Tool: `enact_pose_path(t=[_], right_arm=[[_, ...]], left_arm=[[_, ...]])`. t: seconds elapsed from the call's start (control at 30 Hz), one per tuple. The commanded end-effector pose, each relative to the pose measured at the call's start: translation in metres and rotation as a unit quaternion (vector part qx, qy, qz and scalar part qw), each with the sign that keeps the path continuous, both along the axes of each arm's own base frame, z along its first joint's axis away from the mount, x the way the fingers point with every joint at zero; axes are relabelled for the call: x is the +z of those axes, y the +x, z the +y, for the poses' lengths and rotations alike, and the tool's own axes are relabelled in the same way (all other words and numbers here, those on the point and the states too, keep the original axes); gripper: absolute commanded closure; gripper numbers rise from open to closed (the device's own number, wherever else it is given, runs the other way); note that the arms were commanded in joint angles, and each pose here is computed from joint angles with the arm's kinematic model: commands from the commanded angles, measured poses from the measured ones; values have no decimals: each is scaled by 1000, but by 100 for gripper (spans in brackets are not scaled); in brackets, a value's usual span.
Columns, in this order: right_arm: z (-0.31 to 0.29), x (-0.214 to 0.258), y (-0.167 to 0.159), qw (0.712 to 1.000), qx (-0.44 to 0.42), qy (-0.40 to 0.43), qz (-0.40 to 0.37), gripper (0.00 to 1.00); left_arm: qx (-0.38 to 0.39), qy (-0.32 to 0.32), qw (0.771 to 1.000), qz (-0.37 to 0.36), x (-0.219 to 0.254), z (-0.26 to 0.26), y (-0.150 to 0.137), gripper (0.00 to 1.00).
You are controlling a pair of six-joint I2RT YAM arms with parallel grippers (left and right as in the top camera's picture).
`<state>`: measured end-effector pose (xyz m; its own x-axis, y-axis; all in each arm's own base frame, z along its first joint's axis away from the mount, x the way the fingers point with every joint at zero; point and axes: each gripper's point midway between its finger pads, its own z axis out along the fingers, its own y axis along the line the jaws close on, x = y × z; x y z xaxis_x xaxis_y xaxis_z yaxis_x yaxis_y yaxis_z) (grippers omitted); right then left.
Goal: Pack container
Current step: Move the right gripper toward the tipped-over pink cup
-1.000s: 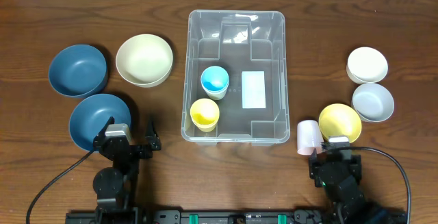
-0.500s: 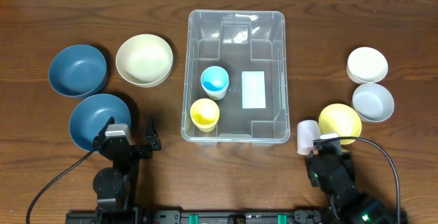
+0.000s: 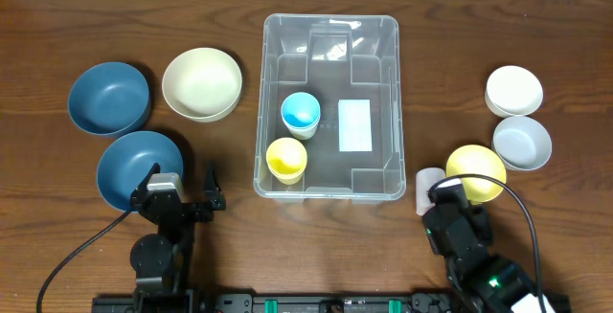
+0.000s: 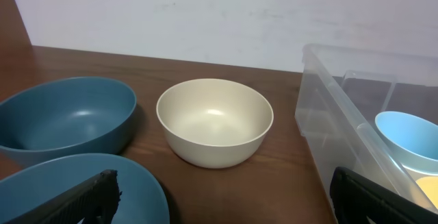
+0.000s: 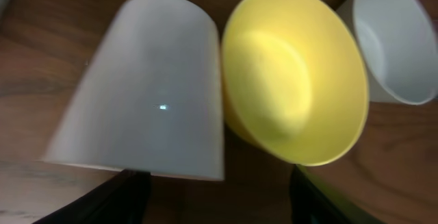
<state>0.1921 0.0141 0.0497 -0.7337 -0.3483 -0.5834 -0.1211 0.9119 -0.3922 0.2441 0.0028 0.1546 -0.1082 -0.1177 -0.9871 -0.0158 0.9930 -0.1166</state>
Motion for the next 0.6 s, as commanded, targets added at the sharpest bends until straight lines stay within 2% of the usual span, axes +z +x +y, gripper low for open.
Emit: enact_pose_path(t=[0.0,0.2,0.5,0.57], right_arm=[[-16,8,7,998,-23,-53,-19,36],[-10,20,25,996,-1,-75,-52,44],[-1,33,39,994,-5,-49,-93,50],[-1,33,39,994,-5,-47,-95,46]], left_arm=[[-8,5,1000,20,-17,-3,0,2],[-8,5,1000,20,-17,-3,0,2],[-8,5,1000,20,-17,-3,0,2],[-8,5,1000,20,-17,-3,0,2]])
